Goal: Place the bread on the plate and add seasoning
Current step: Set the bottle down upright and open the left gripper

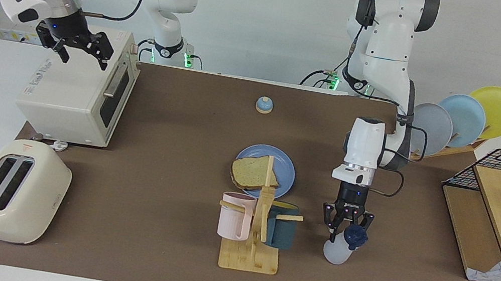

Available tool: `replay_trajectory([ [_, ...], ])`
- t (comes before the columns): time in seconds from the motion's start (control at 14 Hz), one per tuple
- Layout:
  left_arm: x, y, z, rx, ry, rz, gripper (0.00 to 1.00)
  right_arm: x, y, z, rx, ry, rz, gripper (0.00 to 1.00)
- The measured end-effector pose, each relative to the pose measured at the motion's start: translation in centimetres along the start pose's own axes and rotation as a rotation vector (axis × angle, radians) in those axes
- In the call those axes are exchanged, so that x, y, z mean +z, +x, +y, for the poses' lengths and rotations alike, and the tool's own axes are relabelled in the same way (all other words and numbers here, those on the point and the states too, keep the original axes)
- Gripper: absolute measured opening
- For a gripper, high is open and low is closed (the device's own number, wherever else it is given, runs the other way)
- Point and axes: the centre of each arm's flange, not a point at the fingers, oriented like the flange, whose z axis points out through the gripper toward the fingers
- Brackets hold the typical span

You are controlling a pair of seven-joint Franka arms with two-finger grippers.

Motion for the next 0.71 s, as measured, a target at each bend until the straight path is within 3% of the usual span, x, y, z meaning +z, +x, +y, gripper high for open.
replay_trajectory([
  [0.21,0.02,-0.25,-0.11,0.000,0.002,-0.005,0.78,0.00,0.00,0.00,0.000,0.000,0.000,1.00],
  [0.29,0.02,-0.27,-0.11,0.000,0.002,-0.005,0.78,0.00,0.00,0.00,0.000,0.000,0.000,1.00],
  [0.5,0.04,-0.43,-0.17,-0.001,0.003,-0.009,1.00,0.00,0.00,0.00,0.000,0.000,0.000,1.00],
  [0.71,0.05,-0.75,-0.28,-0.001,0.005,-0.014,1.00,0.00,0.00,0.00,0.000,0.000,0.000,1.00],
])
